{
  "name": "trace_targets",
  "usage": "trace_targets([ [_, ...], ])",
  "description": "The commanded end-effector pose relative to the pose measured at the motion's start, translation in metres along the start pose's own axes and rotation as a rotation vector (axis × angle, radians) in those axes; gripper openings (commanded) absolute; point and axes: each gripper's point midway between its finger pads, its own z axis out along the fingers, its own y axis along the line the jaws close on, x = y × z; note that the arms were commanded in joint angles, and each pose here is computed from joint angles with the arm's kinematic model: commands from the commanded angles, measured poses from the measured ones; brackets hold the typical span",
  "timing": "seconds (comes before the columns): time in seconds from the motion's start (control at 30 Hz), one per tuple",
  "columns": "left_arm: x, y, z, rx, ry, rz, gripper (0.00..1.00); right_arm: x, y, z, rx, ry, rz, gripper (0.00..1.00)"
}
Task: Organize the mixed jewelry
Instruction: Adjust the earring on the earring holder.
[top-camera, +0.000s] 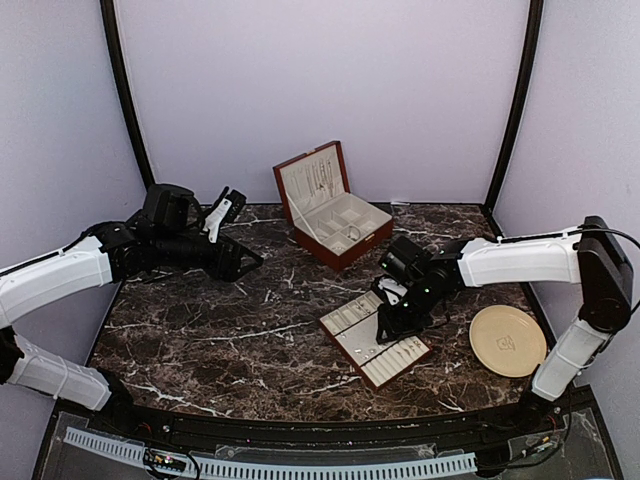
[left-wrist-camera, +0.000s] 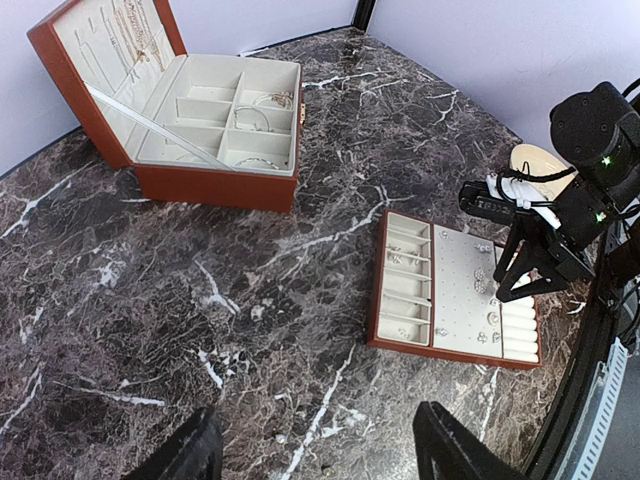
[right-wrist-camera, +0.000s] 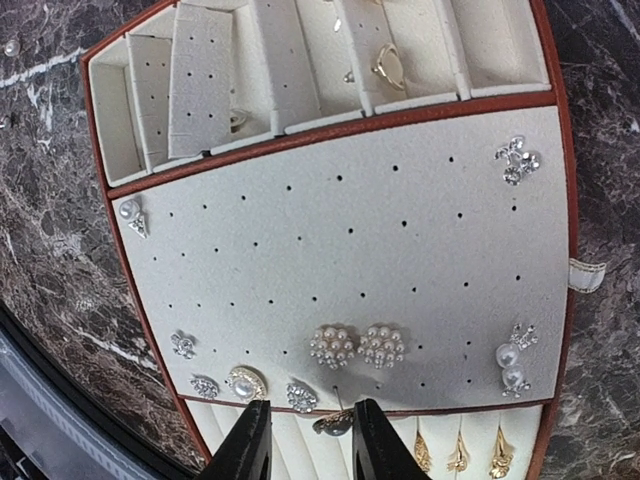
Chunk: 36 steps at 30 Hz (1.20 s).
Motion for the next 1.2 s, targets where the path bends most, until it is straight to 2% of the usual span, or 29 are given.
trace_targets([
  [0.0,0.002,-0.003,-0.005,0.013,-0.005,-0.002,0.68,-0.006,0.011,-0.012,-0.034,-0.027,0.001,0.29],
  [0.7,0.001,-0.003,-0.007,0.013,-0.012,-0.001,0.68,-0.011,0.015,-0.014,-0.032,-0.047,0.001,0.27],
  [0.8,0.001,-0.003,-0.007,0.012,-0.010,-0.002,0.68,-0.015,0.011,-0.021,-0.007,-0.084,0.005,0.27],
  [1.0,0.001,-0.003,-0.007,0.014,-0.014,-0.002,0.68,-0.009,0.001,-0.025,0.015,-0.116,0.017,0.31],
  [1.17,0.001,-0.004,-0.007,0.016,-0.012,-0.002,0.68,0.000,-0.004,-0.019,-0.009,-0.138,0.031,0.31],
])
